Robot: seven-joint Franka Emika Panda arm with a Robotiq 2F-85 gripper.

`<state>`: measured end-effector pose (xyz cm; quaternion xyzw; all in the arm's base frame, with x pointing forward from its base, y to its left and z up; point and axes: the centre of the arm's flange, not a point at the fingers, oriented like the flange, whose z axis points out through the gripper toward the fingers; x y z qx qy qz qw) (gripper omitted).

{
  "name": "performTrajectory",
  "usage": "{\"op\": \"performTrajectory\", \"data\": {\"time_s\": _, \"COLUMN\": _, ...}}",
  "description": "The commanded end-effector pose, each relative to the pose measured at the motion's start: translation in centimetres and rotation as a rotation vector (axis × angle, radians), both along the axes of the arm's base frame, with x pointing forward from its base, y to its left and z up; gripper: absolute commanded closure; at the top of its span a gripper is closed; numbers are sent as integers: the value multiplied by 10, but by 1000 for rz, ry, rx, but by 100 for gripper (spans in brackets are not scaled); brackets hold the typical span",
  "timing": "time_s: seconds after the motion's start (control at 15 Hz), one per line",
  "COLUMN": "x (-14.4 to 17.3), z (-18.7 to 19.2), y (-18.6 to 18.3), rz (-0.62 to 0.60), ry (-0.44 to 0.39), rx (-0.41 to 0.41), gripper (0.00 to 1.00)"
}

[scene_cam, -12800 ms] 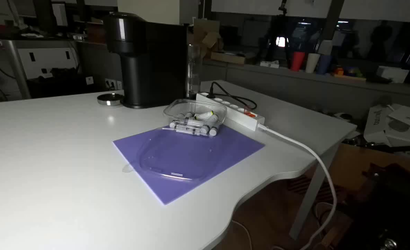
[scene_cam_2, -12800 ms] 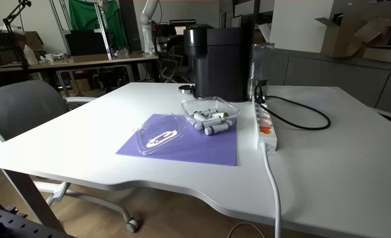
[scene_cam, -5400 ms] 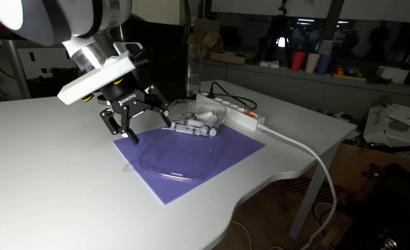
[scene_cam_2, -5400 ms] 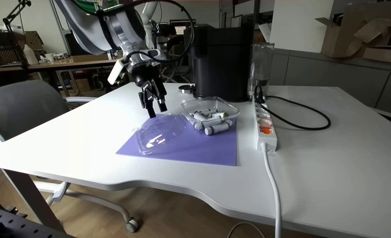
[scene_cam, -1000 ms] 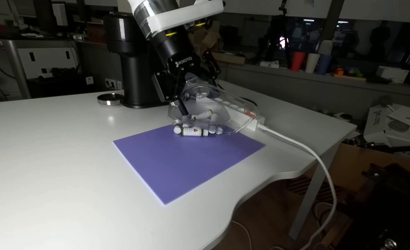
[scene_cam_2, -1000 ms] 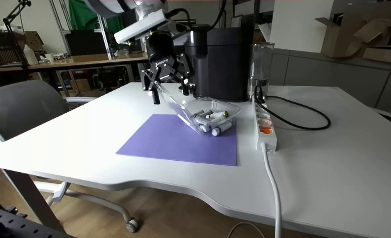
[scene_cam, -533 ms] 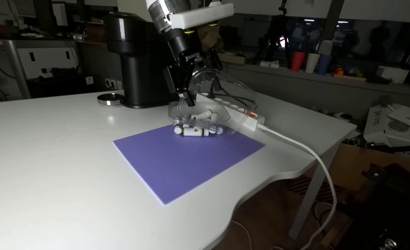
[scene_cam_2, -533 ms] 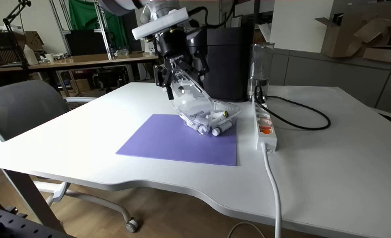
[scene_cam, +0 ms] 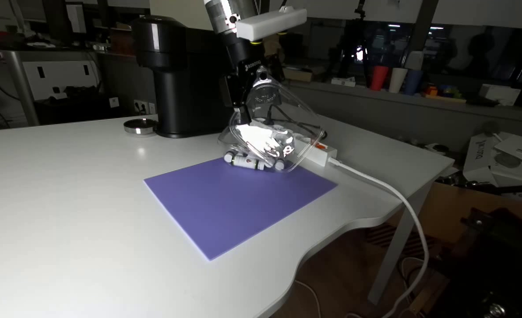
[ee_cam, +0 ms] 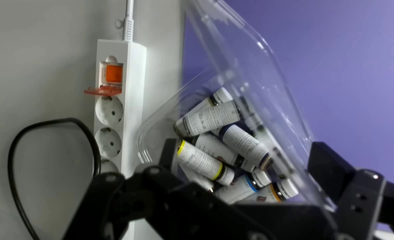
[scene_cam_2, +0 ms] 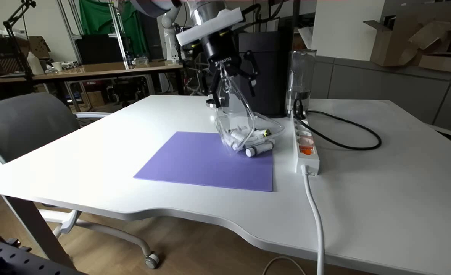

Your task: Close the clear container

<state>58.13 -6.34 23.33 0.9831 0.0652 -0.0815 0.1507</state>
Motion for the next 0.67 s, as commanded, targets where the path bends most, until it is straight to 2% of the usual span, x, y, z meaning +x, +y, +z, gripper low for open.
{"op": "performTrajectory", "data": {"time_s": 0.0, "x": 9, "z": 4, "y": -19, "rz": 30, "ry": -34, "rx": 8, "gripper": 0}}
{"op": "performTrajectory", "data": {"time_s": 0.27, "x": 11, "z": 4, "y": -28, "rz": 99, "ry": 1, "rx": 58, "gripper": 0}}
{"op": "performTrajectory", "data": {"time_s": 0.6, "x": 19, "z": 5, "y": -47, "rz": 257, "ry": 49, "rx": 106, "gripper": 0}}
